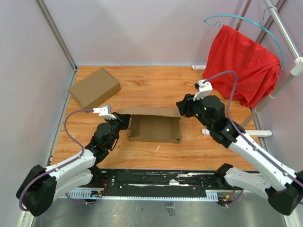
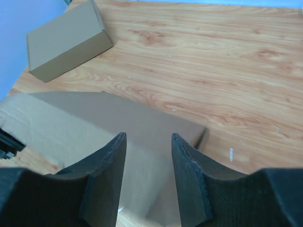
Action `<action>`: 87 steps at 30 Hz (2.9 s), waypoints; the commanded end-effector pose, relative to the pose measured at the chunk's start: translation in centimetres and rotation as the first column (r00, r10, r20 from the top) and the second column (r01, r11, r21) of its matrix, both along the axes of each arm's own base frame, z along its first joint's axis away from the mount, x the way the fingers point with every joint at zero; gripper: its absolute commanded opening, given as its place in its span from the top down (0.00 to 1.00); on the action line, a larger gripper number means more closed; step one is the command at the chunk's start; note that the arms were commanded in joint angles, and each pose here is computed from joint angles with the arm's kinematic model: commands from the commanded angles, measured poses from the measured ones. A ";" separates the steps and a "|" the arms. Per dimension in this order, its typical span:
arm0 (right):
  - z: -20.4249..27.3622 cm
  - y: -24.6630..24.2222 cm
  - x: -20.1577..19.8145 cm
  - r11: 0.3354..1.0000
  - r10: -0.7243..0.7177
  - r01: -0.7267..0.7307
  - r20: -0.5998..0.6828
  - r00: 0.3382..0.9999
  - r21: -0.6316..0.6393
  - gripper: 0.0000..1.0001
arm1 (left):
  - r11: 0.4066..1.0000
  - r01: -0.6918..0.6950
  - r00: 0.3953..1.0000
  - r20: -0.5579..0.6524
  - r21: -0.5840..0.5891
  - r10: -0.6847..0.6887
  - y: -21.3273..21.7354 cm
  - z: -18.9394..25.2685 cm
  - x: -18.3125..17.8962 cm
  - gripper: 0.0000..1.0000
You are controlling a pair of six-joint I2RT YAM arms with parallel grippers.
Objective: Fold the paper box
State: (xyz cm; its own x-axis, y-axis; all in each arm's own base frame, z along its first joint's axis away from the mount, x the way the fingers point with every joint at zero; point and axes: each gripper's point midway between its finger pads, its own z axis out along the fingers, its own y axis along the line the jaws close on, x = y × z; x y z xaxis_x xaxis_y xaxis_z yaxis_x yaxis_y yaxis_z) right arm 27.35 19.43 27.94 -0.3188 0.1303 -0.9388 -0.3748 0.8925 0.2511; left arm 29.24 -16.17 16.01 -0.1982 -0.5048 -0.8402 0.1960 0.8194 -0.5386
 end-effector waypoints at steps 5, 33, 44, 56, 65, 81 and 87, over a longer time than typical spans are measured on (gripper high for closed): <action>1.2 7.3 1.5 0.978 0.196 -0.196 0.012 0.981 0.071 0.57 | 0.977 0.117 0.964 -0.255 0.178 -0.069 0.5 -8.0 -3.6 0.89; -10.6 10.6 -2.3 0.931 0.307 -0.352 -0.306 0.901 -0.102 0.60 | 0.943 0.312 0.915 -0.232 -0.114 -0.331 -1.2 0.7 -10.4 1.00; -22.4 10.8 -4.4 0.883 0.215 -0.421 -0.619 0.755 -0.206 0.62 | 0.927 0.296 0.955 0.076 -0.229 -0.286 1.3 8.0 -12.1 1.00; -14.0 3.8 -3.9 0.943 0.101 -0.210 -0.378 0.920 -0.258 0.43 | 0.999 -0.036 0.975 -0.222 -0.004 0.034 3.4 -0.9 -5.6 0.69; -14.1 -1.2 -7.5 0.991 0.026 -0.071 -0.371 0.928 -0.109 0.12 | 0.989 -0.148 0.981 -0.125 0.016 0.149 5.2 -0.6 -4.0 0.37; -19.4 1.6 -4.5 0.999 0.018 0.007 -0.504 0.864 0.048 0.02 | 0.995 -0.012 0.972 -0.230 0.102 0.036 1.1 -4.0 0.0 0.21; -19.5 2.8 -1.8 0.995 0.073 -0.034 -0.485 0.872 0.090 0.00 | 0.995 0.042 0.969 -0.246 0.087 -0.020 -0.4 -4.9 0.6 0.28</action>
State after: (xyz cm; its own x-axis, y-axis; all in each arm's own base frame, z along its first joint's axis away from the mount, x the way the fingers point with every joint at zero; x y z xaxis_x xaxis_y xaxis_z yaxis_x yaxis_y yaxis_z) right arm 22.54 20.19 5.67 -0.7921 0.1449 -0.5929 -0.1571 0.8903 0.4275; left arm 28.48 -14.81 8.57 -0.4636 -0.3939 -0.7937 0.0089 0.8936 -0.4487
